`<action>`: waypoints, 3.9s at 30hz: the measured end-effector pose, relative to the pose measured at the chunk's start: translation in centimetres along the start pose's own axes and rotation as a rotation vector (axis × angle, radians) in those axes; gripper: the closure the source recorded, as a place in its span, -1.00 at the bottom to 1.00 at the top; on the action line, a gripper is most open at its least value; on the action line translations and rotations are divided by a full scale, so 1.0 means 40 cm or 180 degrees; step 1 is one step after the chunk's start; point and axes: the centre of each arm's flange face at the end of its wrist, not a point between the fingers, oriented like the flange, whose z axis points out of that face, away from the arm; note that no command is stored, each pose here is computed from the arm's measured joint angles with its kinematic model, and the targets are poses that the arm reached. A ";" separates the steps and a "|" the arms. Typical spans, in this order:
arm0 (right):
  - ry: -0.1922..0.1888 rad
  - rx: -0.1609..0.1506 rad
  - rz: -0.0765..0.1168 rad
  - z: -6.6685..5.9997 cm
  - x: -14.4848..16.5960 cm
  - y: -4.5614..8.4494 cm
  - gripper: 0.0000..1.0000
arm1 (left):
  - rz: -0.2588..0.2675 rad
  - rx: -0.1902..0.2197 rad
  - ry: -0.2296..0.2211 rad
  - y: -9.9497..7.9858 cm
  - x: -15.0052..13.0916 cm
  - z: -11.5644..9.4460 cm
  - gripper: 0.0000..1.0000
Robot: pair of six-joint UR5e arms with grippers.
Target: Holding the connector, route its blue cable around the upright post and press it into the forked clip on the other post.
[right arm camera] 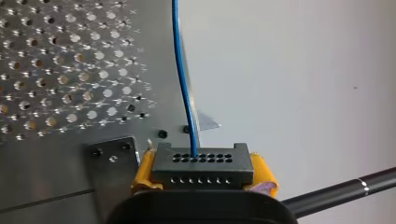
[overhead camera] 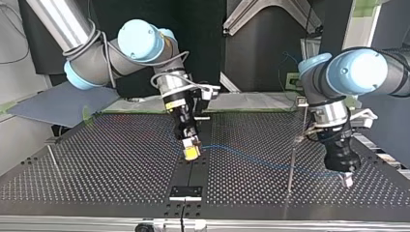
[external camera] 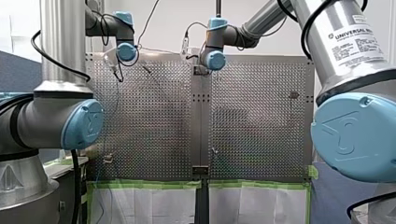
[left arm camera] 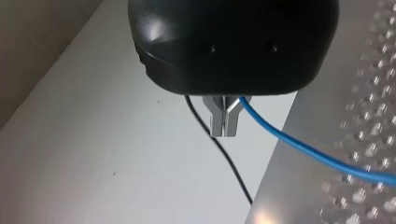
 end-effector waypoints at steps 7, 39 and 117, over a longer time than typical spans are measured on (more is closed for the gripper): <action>-0.0040 -0.0011 -0.0004 0.017 -0.042 0.007 1.00 | -0.0035 0.0049 -0.0069 0.039 -0.012 0.088 0.89; -0.0332 -0.0128 -0.0052 0.039 -0.208 0.064 1.00 | 0.0135 0.0287 0.0432 0.170 0.179 0.123 0.84; -0.1431 -0.1628 -0.0227 -0.501 -0.862 0.566 1.00 | 0.0098 0.0183 0.1045 0.166 0.365 0.054 -1.00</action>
